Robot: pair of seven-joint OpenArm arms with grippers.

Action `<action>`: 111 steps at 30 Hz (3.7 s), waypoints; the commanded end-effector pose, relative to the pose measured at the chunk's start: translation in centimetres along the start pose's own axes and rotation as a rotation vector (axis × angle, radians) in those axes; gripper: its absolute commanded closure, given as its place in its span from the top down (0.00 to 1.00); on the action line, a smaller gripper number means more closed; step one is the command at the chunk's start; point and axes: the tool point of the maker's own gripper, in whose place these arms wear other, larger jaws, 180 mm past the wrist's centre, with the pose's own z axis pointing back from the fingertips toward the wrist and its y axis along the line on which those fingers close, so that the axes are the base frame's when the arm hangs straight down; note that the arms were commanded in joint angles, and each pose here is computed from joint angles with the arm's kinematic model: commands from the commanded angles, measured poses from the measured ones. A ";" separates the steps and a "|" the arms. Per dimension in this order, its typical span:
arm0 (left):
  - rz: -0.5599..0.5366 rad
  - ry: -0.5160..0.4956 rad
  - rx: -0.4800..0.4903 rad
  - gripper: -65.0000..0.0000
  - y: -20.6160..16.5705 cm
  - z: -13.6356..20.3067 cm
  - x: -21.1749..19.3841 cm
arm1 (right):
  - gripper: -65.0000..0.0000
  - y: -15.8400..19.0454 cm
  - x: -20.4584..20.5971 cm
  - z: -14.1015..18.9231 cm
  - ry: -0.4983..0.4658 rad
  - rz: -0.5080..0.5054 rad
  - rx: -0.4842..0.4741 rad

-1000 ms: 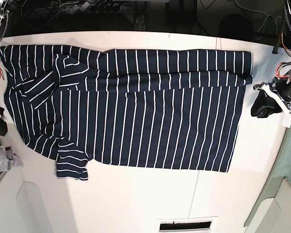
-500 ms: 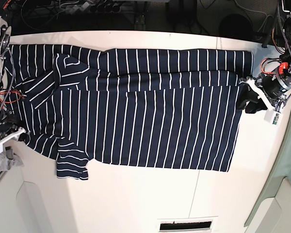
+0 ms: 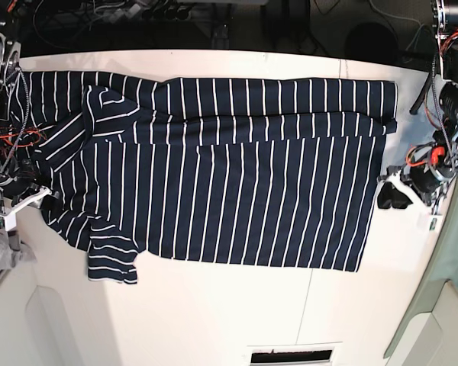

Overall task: Layout the t-shirt on the table in an organized manner, then fold the t-shirt properly
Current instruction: 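Grasp the shirt's opposite edge with both grippers, then fold the grasped edge over onto the folded strip with both grippers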

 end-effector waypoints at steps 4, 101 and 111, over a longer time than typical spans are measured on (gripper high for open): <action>-0.001 -0.092 0.027 0.44 0.8 -1.8 4.4 | 0.37 -0.6 -0.3 0.3 0.024 0.014 -0.011; -0.230 0.070 -0.111 0.00 -4.4 2.0 -1.0 | 0.21 10.4 -0.4 -1.6 -0.047 0.208 0.186; -0.270 0.078 -0.199 0.00 -5.1 3.0 -0.5 | 0.00 10.2 6.5 2.8 -0.186 0.208 0.231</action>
